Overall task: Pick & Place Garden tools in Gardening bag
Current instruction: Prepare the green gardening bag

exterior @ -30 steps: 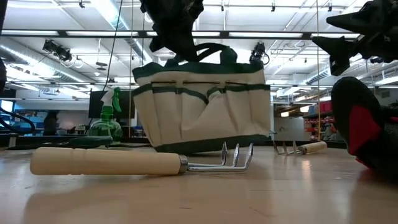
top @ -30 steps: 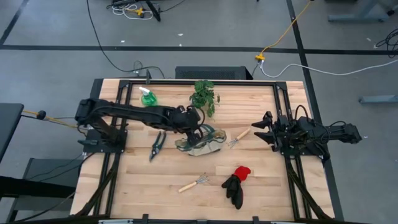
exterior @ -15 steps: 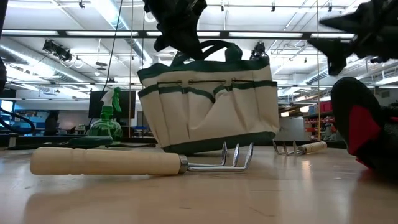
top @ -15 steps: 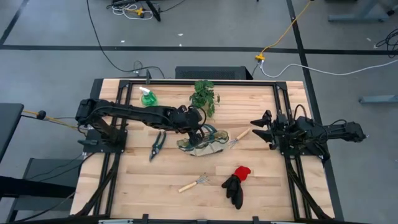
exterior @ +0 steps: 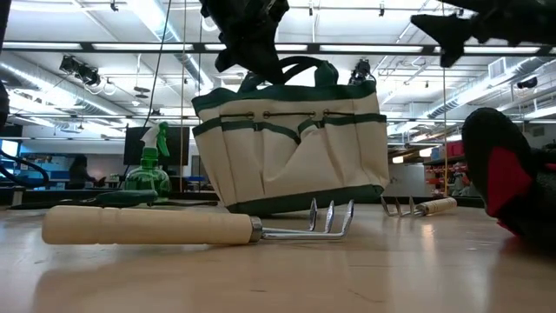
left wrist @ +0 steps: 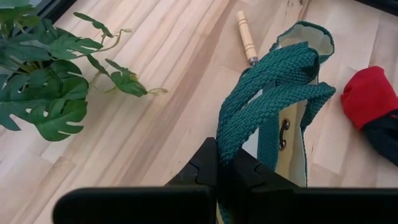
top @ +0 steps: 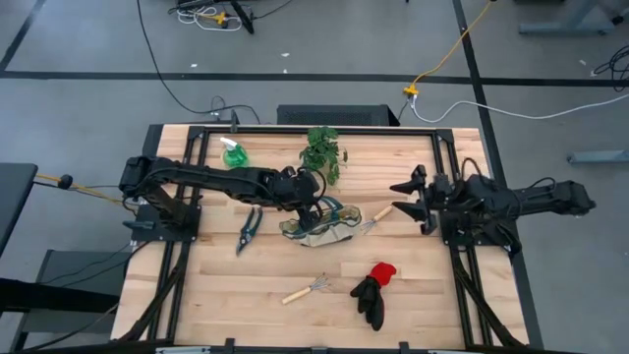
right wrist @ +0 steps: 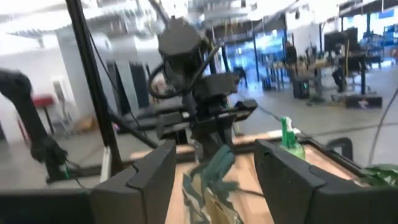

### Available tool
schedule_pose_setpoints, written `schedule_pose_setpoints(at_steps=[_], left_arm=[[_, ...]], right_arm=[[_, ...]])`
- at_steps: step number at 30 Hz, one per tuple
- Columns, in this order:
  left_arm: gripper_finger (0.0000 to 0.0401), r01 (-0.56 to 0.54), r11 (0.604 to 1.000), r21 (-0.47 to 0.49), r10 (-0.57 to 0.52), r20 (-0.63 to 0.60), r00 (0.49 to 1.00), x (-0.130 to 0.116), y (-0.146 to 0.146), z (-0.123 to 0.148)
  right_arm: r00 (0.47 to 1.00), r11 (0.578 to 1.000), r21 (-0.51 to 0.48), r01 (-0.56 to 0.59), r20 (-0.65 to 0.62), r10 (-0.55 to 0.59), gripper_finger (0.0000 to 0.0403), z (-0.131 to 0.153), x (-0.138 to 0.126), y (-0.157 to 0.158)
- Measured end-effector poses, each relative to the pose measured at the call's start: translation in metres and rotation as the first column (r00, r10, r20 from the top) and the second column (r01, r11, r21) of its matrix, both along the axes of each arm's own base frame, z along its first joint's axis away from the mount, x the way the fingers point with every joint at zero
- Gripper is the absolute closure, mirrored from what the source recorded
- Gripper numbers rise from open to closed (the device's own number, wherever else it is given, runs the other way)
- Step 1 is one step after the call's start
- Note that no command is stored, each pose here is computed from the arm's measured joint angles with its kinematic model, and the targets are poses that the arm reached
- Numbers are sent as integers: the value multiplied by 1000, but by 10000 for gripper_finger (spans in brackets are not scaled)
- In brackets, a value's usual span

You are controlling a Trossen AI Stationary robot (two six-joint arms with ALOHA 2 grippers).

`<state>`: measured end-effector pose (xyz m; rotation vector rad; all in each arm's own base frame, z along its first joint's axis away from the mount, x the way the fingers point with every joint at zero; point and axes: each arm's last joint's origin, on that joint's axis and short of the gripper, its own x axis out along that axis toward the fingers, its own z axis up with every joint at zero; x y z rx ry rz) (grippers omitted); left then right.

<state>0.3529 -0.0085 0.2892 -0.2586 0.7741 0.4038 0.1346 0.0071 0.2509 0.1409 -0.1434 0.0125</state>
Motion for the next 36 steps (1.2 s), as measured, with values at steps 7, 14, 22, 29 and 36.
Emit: schedule_pose_setpoints(at_steps=[7,14,22,29,36], left_arm=[[390,1,1000,0,-1,0,1000,0,-1,0],[390,7,1000,4,-7,1,1000,0,-1,1],[390,20,1000,15,-20,-3,1000,0,-1,1],[390,22,1000,17,-22,14,1000,1,-1,2],[390,26,999,22,-27,17,1000,1,-1,2]], right_arm=[[977,998,-49,36,-209,-45,183,23,32,1],[950,997,-71,42,-305,-62,183,36,59,2],[871,985,-145,89,-468,-148,183,41,84,2],[854,982,-166,86,-495,-159,183,50,98,2],[783,977,-196,79,-595,-183,206,58,110,2]])
